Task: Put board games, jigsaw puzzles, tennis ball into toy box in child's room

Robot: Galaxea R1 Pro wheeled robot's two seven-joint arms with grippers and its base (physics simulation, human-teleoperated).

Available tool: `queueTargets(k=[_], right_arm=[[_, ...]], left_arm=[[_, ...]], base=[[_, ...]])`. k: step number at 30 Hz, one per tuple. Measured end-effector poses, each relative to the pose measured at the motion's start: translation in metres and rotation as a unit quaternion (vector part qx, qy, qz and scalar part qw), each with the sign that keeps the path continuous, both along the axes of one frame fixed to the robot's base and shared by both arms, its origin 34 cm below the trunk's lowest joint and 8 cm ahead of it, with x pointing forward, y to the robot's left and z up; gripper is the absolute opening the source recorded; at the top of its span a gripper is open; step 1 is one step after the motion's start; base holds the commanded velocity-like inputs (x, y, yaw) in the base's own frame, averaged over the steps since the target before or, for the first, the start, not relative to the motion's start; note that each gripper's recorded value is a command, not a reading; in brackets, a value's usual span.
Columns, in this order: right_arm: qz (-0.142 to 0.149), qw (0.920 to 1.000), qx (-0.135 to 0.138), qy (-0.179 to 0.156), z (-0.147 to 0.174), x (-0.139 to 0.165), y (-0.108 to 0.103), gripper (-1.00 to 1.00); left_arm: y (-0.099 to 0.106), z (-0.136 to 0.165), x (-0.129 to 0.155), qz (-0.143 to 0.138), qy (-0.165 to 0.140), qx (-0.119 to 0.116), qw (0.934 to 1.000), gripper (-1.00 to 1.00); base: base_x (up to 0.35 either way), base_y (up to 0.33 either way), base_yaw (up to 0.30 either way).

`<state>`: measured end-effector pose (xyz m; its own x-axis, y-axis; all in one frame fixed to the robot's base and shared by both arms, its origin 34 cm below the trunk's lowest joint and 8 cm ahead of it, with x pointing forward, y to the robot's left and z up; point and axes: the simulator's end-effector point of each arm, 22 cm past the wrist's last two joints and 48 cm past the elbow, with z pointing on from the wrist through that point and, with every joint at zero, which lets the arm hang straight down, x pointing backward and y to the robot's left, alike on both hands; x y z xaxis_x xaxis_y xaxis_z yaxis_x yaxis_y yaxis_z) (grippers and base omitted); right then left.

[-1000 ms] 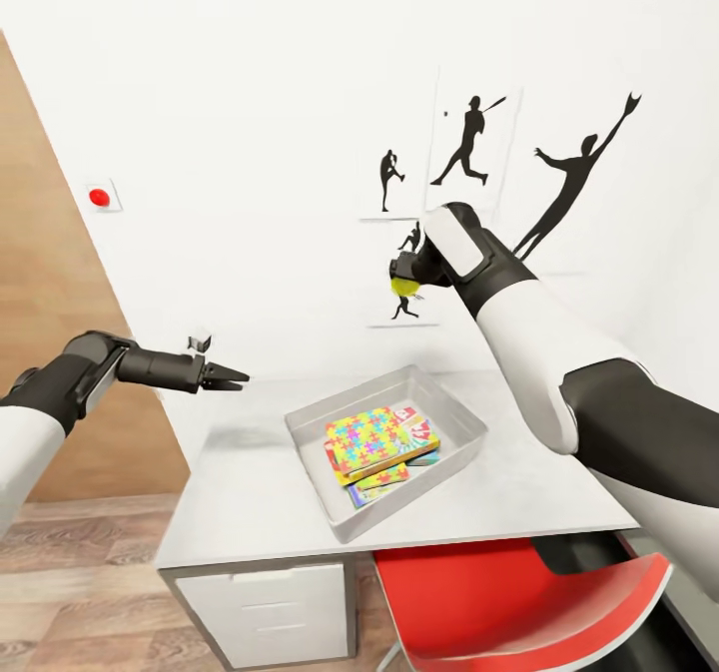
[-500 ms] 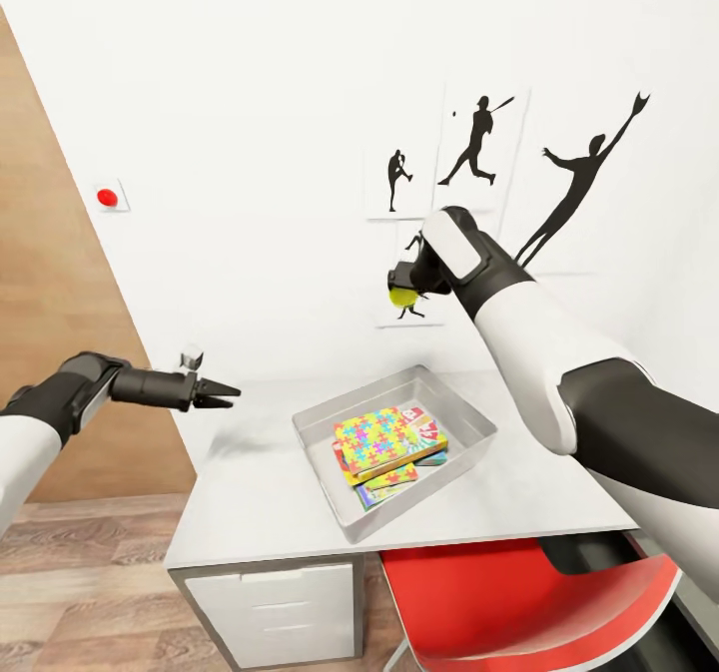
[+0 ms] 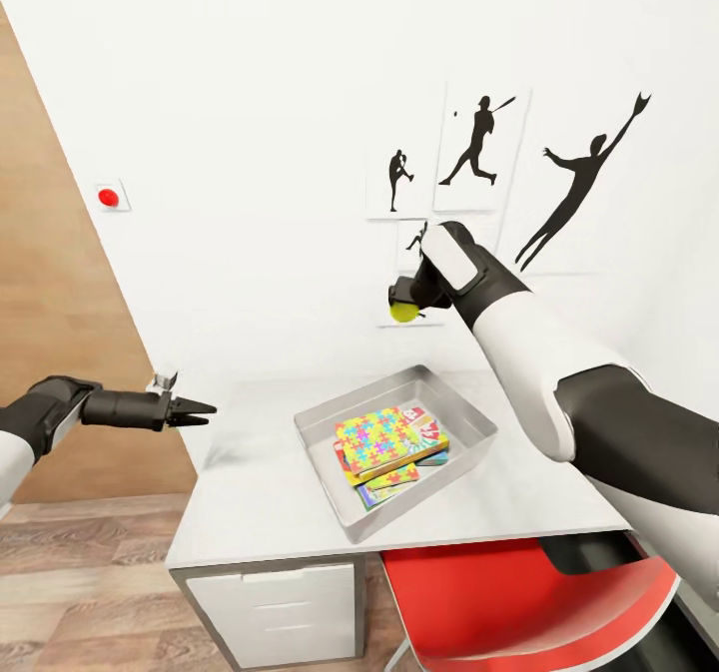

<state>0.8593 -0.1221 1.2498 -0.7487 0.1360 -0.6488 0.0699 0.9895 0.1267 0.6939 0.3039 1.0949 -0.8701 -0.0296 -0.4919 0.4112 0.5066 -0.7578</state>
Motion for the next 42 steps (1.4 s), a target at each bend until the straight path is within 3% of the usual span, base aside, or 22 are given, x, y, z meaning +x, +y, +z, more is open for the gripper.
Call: queueTargets(k=[11, 27, 30, 42], right_arm=[[-0.001, 0.9995, 0.001, 0.031, -0.047, -0.011, 0.001, -1.00], [0.000, 0.9992, 0.001, 0.039, -0.057, -0.016, 0.001, -1.00], [0.000, 0.9990, 0.001, 0.045, -0.065, -0.019, 0.001, -1.00], [-0.001, 0.9989, 0.002, 0.047, -0.068, -0.020, 0.001, -1.00]], left_arm=[[0.033, -0.012, -0.008, 0.027, 0.008, 0.008, 0.9996, 1.00], [0.060, -0.036, -0.024, 0.059, 0.031, 0.008, 0.9977, 1.00], [0.066, -0.042, -0.028, 0.062, 0.024, 0.013, 0.9977, 1.00], [0.065, -0.067, -0.045, 0.062, 0.040, 0.010, 0.9972, 1.00]], base=[[0.000, 0.086, 0.014], [0.000, 0.068, 0.256], [0.000, 0.089, 0.181], [-0.047, 0.010, -0.028]])
